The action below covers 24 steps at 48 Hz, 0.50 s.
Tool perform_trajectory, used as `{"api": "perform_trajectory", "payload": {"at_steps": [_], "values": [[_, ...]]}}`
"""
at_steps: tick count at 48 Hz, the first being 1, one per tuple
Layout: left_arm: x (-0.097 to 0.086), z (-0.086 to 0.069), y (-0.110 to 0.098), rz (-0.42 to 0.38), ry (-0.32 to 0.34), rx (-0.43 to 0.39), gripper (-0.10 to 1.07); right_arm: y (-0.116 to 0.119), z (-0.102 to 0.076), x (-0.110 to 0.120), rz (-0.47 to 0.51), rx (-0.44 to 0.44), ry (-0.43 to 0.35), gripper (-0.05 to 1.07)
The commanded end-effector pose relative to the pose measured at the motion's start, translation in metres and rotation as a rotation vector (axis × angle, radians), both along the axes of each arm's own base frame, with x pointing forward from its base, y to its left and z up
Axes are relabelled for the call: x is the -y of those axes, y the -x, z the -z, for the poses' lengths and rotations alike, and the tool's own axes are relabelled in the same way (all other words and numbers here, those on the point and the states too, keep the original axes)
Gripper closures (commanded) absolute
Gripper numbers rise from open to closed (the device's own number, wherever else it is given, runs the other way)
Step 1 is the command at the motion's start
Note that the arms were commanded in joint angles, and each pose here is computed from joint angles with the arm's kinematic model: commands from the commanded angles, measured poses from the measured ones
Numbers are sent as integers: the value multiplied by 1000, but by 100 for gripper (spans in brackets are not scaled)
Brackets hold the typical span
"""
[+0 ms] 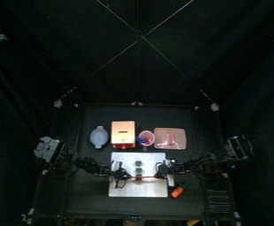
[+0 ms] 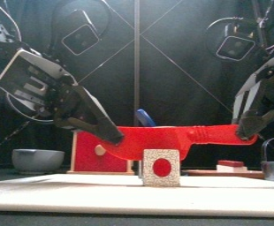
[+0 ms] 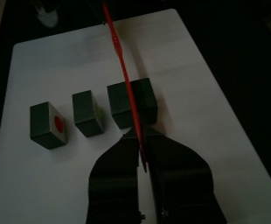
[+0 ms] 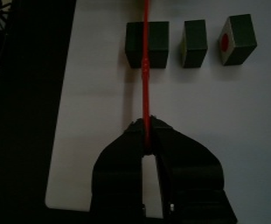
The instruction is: Cut sushi roll
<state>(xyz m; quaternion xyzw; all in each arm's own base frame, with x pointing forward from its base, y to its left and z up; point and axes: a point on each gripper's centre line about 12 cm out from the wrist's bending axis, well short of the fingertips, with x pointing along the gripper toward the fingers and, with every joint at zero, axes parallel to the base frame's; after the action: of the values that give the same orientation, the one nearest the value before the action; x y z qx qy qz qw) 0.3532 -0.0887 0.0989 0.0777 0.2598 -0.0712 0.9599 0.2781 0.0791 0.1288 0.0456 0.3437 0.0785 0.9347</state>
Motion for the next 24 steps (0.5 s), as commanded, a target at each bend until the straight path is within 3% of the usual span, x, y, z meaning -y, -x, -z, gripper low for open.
{"api": "perform_trajectory", "payload": {"at_steps": [1, 11, 17, 24], "values": [[3, 4, 2, 12, -4, -17, 60, 0, 0, -7, -17, -8, -6, 70], [20, 16, 4, 60, -9, -72, 60, 4, 15, -18, -9, -69, -30, 70], [22, 27, 5, 68, -16, -124, 60, 3, 24, -19, 6, -100, -31, 70], [23, 30, 3, 73, -20, -135, 60, -1, 30, -20, 9, -119, -25, 70]]}}
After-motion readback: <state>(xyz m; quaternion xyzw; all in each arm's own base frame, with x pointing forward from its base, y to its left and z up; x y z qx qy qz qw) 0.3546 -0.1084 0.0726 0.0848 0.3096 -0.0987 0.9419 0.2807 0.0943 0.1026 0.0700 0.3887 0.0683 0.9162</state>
